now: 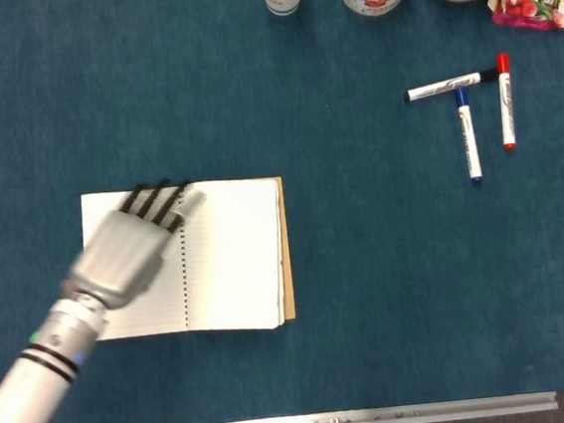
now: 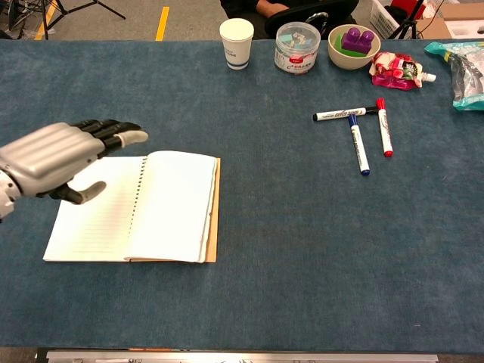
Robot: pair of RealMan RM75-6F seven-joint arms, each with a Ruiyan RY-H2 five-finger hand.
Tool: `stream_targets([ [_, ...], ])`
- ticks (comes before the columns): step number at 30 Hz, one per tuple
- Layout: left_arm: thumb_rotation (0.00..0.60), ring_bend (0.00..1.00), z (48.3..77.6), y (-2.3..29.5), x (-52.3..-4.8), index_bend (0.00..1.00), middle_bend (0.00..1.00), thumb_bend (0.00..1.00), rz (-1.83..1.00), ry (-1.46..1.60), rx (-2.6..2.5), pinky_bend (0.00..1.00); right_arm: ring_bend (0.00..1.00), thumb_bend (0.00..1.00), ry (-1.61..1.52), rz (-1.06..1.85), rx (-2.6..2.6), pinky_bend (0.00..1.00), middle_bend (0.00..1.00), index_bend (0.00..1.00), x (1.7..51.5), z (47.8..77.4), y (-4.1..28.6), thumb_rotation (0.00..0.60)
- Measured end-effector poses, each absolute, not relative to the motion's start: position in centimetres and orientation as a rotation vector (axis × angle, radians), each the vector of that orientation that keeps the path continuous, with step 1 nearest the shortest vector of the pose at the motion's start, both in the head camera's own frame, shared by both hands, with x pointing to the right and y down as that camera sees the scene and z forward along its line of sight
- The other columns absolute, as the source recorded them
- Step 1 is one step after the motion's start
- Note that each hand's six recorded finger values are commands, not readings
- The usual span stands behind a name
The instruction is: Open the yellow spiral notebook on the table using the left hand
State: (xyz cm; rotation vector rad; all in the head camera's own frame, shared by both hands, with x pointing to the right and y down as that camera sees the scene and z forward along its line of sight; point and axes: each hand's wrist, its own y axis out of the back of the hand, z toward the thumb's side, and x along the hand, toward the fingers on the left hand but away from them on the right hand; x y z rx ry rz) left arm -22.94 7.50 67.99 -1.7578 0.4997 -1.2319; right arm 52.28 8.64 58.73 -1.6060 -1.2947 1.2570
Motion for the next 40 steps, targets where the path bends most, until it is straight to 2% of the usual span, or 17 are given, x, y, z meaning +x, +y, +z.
stream_targets([
  [10,0.6,0.0,66.3,6.1,-32.5,0.0,0.0,0.42,-1.411,0.834,-1.617,0.11,0.22,0.39,-1.278,1.264,-1.598,0.29,0.32,0.36,52.1,58.8,8.2,0.6],
  [17,0.6,0.0,65.3,6.9,-38.8,0.0,0.0,0.41,-1.508,1.085,-1.532,0.11,0.22,0.39,-1.257,1.27,-1.595,0.29,0.32,0.36,51.7,58.7,7.7,0.6],
  [24,0.6,0.0,64.3,8.6,-42.8,0.0,0.0,0.41,-1.508,1.239,-1.475,0.11,0.22,0.39,-1.234,1.273,-1.602,0.29,0.32,0.36,51.1,58.9,7.6,0.6],
  [32,0.6,0.0,63.0,11.1,-44.1,0.0,0.0,0.4,-1.445,1.304,-1.463,0.11,0.22,0.39,-1.218,1.269,-1.609,0.29,0.32,0.36,50.2,59.0,7.5,0.6],
  [40,0.6,0.0,63.1,11.4,-43.9,0.0,0.0,0.4,-1.428,1.293,-1.487,0.11,0.22,0.39,-1.211,1.268,-1.613,0.29,0.32,0.36,49.7,59.1,7.5,0.6],
])
